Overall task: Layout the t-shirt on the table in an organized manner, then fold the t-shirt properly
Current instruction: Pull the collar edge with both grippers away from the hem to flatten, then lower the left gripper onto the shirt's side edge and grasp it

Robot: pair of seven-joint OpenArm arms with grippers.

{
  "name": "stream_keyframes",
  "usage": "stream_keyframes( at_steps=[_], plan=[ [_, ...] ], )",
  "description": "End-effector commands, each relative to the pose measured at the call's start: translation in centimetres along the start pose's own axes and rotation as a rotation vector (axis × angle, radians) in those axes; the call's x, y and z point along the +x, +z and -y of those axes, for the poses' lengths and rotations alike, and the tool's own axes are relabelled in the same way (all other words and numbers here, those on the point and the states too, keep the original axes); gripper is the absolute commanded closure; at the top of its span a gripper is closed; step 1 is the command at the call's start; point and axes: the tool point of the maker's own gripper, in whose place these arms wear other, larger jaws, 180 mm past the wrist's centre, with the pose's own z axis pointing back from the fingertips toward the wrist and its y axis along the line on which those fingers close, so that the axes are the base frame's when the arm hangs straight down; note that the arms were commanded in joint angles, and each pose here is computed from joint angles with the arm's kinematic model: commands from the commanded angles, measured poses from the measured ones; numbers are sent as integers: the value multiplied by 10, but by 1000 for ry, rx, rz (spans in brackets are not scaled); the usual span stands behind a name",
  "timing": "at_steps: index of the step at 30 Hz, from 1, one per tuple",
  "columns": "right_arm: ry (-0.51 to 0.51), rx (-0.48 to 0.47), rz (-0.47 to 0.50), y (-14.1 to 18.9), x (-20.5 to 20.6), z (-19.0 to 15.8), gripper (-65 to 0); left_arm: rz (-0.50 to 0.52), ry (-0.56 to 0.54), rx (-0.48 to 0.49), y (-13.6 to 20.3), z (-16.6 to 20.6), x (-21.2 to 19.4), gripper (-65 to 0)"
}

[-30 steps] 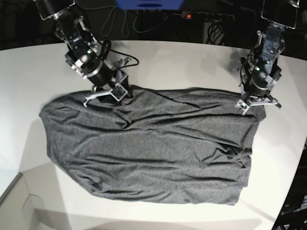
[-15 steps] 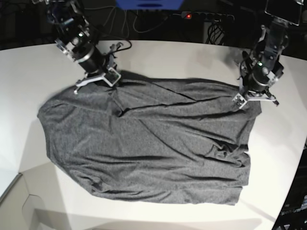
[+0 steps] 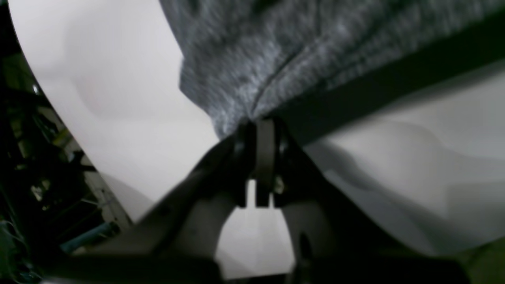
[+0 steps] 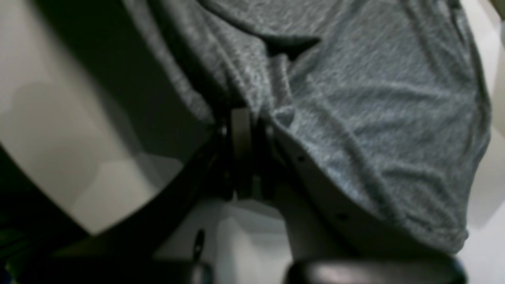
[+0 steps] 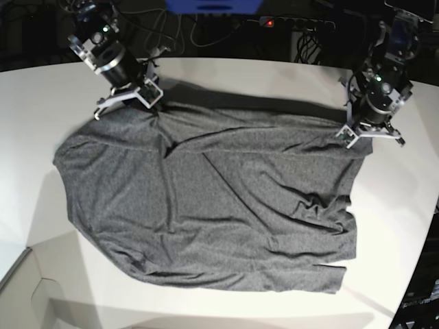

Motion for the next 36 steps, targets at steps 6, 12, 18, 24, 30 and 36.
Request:
stream_keyframes(
  at_steps=[6,12,18,24,30,36],
  plan=[
    [9,10,38,14,10,-4,0,15,-47,35,15,-9,0,-2],
    [17,30,36,24,9,-12,0,1,-107,40,27,-11,-8,-2],
    [6,45,25,27,5,-19,0,-61,-203,73,33,-9,-28,-2],
    [-1,54,24,27,5,-23,0,-88,-242,94,34,-10,-36,-2],
    [2,94,33,27,9,-37,0,-82,-243,103,34,-14,-33,-2],
    [6,77,44,24,13,-31,0,-37,-228,140,32,-30,-13,-2]
  ],
)
